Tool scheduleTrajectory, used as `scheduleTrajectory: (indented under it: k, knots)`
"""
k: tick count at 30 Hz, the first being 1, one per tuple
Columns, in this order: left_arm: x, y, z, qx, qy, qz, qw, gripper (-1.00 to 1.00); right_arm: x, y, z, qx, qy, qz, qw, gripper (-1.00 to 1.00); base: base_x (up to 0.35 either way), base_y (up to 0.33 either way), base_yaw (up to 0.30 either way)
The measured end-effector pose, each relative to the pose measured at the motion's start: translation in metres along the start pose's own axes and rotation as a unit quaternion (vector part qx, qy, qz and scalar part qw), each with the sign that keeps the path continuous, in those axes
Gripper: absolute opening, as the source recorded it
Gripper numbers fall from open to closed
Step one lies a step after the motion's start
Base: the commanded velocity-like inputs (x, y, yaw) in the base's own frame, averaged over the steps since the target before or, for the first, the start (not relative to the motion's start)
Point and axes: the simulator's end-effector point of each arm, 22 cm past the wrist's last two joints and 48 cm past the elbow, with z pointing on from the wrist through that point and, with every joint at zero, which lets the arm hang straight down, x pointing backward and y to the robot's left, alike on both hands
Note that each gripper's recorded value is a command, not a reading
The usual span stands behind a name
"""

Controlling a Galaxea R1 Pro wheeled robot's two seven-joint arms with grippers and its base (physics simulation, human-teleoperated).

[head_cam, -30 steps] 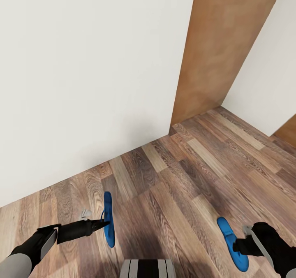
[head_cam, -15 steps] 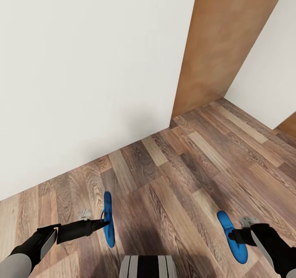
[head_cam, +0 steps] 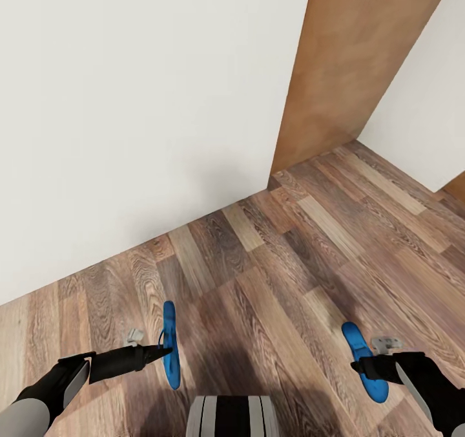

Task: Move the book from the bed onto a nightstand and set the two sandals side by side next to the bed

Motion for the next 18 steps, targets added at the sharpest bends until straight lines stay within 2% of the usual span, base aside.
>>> scheduleTrajectory:
  k: [4, 12, 18]
  knots:
    - [0.0059, 0.0054, 0.002, -0.001, 0.004, -0.006, 1.0, -1.0, 0.0061, 0.0, 0.0058, 0.0, 0.008, 0.0, 1.0, 1.0, 0.0, 0.0, 0.0]
    - [0.0053, 0.0057, 0.0019, -0.002, 0.003, -0.006, 1.0, -1.0, 0.0065, -0.0001, 0.0057, -0.001, 0.009, 0.001, 1.0, 1.0, 0.0, -0.001, 0.0]
    - [0.0052, 0.0061, 0.0019, -0.003, 0.003, -0.005, 1.0, -1.0, 0.0063, -0.0002, 0.0055, -0.001, 0.009, 0.001, 1.0, 1.0, 0.081, -0.113, 0.0]
